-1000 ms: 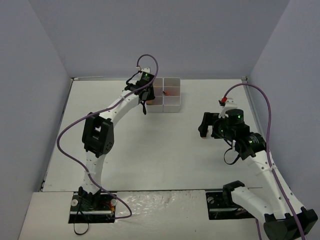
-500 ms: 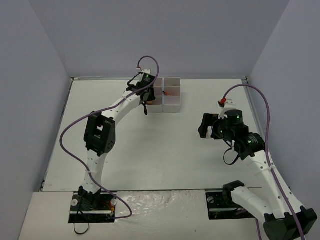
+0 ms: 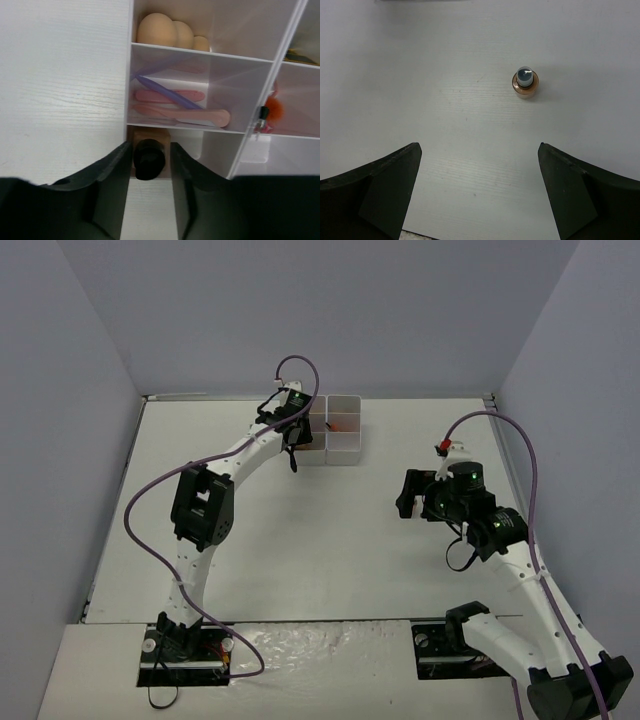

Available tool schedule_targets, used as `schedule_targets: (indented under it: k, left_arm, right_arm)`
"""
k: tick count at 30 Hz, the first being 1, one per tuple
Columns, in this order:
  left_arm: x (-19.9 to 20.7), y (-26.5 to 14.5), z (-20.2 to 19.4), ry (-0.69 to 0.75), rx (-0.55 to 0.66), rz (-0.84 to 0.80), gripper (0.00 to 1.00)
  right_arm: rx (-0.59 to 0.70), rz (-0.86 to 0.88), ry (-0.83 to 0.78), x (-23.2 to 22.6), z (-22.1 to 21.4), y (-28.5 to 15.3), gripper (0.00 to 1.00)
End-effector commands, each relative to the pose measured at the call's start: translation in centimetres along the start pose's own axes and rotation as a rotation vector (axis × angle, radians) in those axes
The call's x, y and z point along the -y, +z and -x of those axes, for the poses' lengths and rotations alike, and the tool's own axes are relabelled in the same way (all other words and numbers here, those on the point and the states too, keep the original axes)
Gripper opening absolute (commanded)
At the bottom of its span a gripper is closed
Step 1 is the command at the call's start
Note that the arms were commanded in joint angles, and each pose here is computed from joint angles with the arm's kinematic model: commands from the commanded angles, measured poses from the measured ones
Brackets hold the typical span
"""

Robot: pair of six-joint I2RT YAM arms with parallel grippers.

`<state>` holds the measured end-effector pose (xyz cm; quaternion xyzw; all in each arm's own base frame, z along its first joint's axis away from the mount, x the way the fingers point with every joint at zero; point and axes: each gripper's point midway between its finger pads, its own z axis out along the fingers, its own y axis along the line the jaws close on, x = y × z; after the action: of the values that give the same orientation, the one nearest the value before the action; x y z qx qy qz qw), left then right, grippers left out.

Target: Organize the makeup

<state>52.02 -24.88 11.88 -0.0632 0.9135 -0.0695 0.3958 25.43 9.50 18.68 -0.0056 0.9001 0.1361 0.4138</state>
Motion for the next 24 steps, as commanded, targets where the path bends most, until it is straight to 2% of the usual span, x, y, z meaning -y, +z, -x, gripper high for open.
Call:
schedule_targets:
  k: [1, 5, 9, 14, 18, 24]
  left_arm:
    - [0.6, -1.6, 4.2, -0.049, 0.12, -0.007, 0.38]
    - [0.8, -1.7, 4.3, -0.047, 0.123, -0.008, 0.46]
    - [0.9, -2.0, 4.5, -0.047, 0.129, -0.008, 0.48]
    - [1.0, -4.2, 6.3, -0.052, 0.169, -0.022, 0.55]
    - [0.5, -7.3, 8.1, -0.039, 0.218, -0.029, 0.67]
    - [-1.6, -11.9, 8.6, 0.036, 0.273, -0.033, 0.84]
  right_arm:
    - [0.052, 0.011, 0.009, -0.3, 1.2, 0.0, 1.0]
    - [0.049, 0.01, 0.007, -0.2, 1.2, 0.1, 1.0]
    - [0.048, 0.007, 0.004, -0.2, 1.1, 0.1, 1.0]
    - [0.04, -0.015, 0.007, 0.3, 0.8, 0.4, 1.0]
    - [0.022, -0.066, 0.045, 1.0, 0.6, 1.3, 1.0]
    - [-0.06, -0.154, 0.078, 2.4, -0.9, 4.6, 1.0]
